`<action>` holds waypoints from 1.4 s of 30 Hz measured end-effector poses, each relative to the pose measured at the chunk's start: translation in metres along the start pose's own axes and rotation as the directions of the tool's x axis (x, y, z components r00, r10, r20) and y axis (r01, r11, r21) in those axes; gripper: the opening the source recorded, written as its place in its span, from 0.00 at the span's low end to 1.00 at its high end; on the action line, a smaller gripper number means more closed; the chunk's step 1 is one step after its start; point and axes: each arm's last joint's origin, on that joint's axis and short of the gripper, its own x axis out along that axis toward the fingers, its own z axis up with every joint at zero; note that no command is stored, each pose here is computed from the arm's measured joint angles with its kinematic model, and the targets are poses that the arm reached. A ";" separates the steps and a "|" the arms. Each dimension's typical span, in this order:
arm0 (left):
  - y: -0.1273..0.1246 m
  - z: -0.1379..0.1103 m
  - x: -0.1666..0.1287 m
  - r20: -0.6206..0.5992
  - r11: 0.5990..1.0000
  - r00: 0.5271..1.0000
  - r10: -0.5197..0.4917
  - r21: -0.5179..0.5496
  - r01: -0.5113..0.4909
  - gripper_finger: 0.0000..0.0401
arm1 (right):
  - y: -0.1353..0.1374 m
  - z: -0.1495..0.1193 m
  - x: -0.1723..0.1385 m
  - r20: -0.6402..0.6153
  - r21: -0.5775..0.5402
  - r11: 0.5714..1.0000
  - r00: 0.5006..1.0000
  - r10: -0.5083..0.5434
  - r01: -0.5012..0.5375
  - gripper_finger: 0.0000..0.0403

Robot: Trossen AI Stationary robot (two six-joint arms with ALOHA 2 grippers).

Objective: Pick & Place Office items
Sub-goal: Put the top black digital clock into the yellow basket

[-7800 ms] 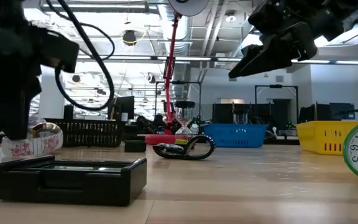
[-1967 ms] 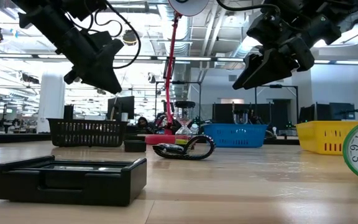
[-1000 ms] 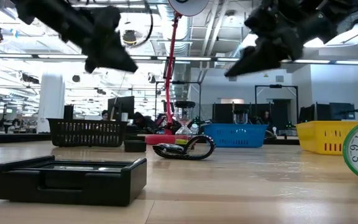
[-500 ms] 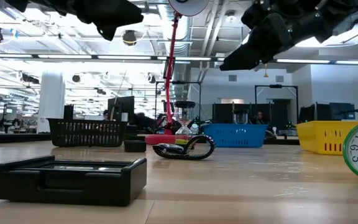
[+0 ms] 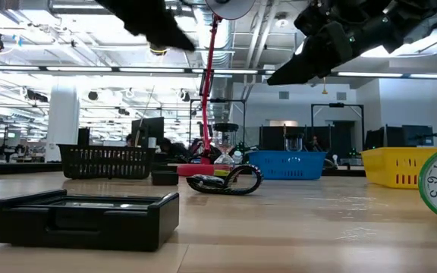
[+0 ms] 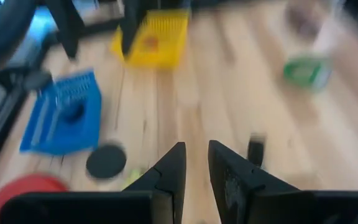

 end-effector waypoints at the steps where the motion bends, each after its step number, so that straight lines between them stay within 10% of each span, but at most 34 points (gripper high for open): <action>1: 0.001 0.001 0.005 -0.051 1.000 0.999 -0.001 0.016 0.002 0.15 | -0.001 0.000 0.000 -0.001 0.002 1.000 1.000 -0.004 0.004 0.62; 15: 0.009 -0.036 0.070 -0.417 0.989 0.898 -0.138 -0.003 0.150 0.29 | -0.013 -0.003 -0.001 -0.013 0.023 0.999 0.999 -0.048 0.048 0.62; 20: 0.005 -0.051 0.087 -0.488 0.959 0.862 -0.134 0.156 0.238 0.40 | -0.013 -0.003 -0.001 -0.014 0.023 0.999 0.999 -0.048 0.048 0.62; 33: -0.002 -0.071 0.099 -0.609 0.846 0.790 -0.069 0.384 0.370 0.59 | -0.012 -0.005 -0.001 -0.035 0.026 0.999 0.999 -0.040 0.041 0.62; 42: -0.001 -0.065 0.090 -0.596 0.862 0.798 -0.089 0.355 0.361 0.61 | -0.011 -0.009 -0.001 -0.072 0.072 0.997 0.997 -0.032 0.037 0.62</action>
